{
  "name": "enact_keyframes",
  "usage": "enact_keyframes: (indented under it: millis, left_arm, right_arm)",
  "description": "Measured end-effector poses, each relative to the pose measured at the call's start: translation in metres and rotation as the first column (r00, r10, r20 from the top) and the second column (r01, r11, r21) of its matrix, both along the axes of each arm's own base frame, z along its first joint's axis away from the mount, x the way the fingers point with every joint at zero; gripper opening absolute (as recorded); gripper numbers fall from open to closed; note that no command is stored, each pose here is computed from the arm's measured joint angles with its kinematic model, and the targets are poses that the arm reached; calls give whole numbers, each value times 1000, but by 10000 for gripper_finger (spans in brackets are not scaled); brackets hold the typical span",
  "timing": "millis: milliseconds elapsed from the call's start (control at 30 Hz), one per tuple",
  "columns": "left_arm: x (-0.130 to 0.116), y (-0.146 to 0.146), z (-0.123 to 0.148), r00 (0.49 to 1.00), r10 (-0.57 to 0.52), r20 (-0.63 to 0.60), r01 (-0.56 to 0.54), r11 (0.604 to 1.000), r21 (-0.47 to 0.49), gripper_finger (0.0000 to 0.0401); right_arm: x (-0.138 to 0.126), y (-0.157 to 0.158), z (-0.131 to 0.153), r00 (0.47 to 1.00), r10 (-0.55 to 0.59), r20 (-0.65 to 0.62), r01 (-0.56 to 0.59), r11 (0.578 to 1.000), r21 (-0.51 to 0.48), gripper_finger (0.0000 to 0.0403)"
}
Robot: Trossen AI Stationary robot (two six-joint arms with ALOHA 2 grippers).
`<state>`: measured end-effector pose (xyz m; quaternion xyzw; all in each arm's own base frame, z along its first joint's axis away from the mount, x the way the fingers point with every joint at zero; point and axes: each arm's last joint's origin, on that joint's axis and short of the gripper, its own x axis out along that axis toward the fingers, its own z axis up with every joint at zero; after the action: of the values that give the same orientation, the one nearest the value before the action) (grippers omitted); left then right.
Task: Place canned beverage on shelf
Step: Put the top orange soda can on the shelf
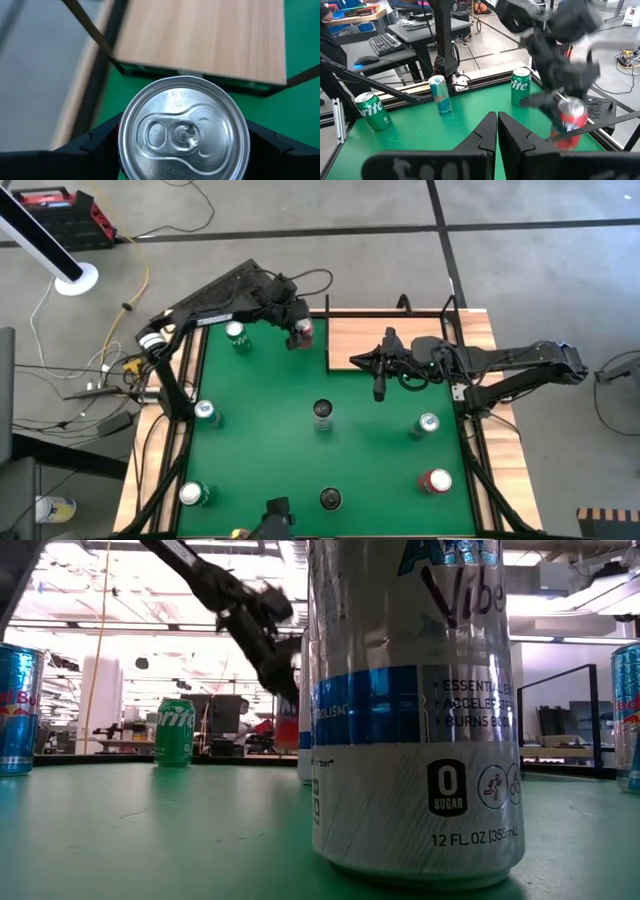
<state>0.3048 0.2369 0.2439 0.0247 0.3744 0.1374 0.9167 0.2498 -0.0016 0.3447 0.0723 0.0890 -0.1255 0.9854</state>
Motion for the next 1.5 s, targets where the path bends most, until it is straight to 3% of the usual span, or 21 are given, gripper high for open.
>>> enact_keyframes:
  millis: [167,333,600,867,1033,1167,1367,1500]
  left_arm:
    - [-16,-11,44,997,39,71,-47,992,119,281]
    - [-30,-21,90,969,60,238,-120,962,244,281]
    - [-27,-40,129,875,-12,483,-149,944,294,281]
    - [10,-56,119,826,-115,551,-66,952,298,281]
    - [52,-60,109,828,-148,541,-2,964,267,281]
    - [88,-58,108,860,-171,481,42,963,266,281]
    - [124,-47,84,953,-115,280,87,990,113,281]
    - [142,-46,69,975,-121,187,112,992,55,281]
  right_arm:
    - [0,0,0,1000,0,1,0,1000,0,43]
    - [0,0,0,1000,0,1,0,1000,-1,43]
    - [0,-1,0,1000,-3,0,3,1000,-3,43]
    - [-8,-2,8,999,-7,36,7,1000,-2,43]
    - [-21,-4,18,996,-41,74,43,999,-17,43]
    - [-36,-10,24,991,-103,79,105,994,-22,43]
    - [-58,-17,24,973,-230,37,229,973,29,43]
    - [-64,-24,18,941,-336,-31,336,942,18,43]
